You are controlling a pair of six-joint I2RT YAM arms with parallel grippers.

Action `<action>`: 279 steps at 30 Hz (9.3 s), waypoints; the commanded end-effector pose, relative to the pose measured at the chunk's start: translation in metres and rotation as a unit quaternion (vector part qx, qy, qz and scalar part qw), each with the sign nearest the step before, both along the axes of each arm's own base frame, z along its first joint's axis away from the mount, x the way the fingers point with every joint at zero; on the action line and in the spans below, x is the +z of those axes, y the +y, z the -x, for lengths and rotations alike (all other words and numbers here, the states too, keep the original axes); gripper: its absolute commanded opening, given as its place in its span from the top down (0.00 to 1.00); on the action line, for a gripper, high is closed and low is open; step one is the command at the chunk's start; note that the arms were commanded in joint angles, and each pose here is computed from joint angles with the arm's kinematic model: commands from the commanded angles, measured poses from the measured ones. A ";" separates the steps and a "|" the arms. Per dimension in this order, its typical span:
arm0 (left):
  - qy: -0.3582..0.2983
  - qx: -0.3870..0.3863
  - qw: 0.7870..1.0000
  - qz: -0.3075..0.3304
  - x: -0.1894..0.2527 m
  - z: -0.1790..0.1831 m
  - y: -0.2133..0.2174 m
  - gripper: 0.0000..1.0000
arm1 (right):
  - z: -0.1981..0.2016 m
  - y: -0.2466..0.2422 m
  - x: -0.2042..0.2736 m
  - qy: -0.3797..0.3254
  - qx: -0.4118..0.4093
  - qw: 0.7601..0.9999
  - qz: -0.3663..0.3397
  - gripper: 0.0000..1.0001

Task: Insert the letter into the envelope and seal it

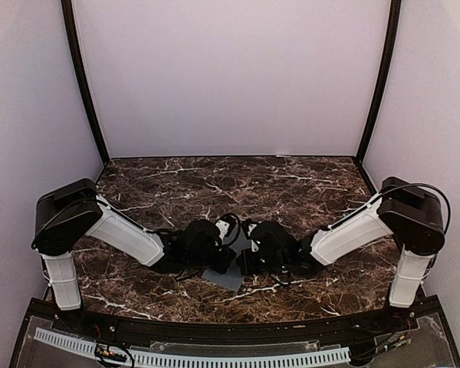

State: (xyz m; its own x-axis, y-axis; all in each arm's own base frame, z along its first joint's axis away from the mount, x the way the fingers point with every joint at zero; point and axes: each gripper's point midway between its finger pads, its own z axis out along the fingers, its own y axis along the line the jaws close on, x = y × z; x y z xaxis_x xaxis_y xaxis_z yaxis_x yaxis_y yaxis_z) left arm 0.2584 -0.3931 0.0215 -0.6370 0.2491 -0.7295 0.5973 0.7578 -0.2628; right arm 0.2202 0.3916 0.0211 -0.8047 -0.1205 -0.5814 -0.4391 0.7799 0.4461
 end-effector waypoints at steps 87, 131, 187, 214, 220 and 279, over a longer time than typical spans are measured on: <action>-0.047 -0.041 0.994 -0.089 -0.014 0.011 0.000 0.99 | -0.007 -0.040 -0.012 0.031 0.021 0.998 -0.051 1.00; -0.016 -0.059 0.997 -0.038 0.003 0.032 -0.007 0.98 | -0.021 -0.021 -0.014 0.021 0.030 0.999 -0.019 1.00; -0.030 0.002 0.991 -0.130 -0.023 0.028 0.016 1.00 | -0.011 0.000 0.005 0.029 0.036 0.999 -0.021 1.00; -0.031 0.009 0.990 -0.135 -0.023 0.027 0.018 1.00 | -0.029 -0.043 -0.019 0.046 -0.017 0.999 0.017 1.00; -0.031 0.010 0.990 -0.134 -0.022 0.027 0.018 1.00 | -0.007 -0.011 -0.014 0.050 0.027 0.998 -0.002 1.00; -0.073 0.044 0.996 -0.034 0.082 0.053 0.093 0.63 | -0.015 -0.115 0.053 0.045 0.061 0.928 0.364 0.38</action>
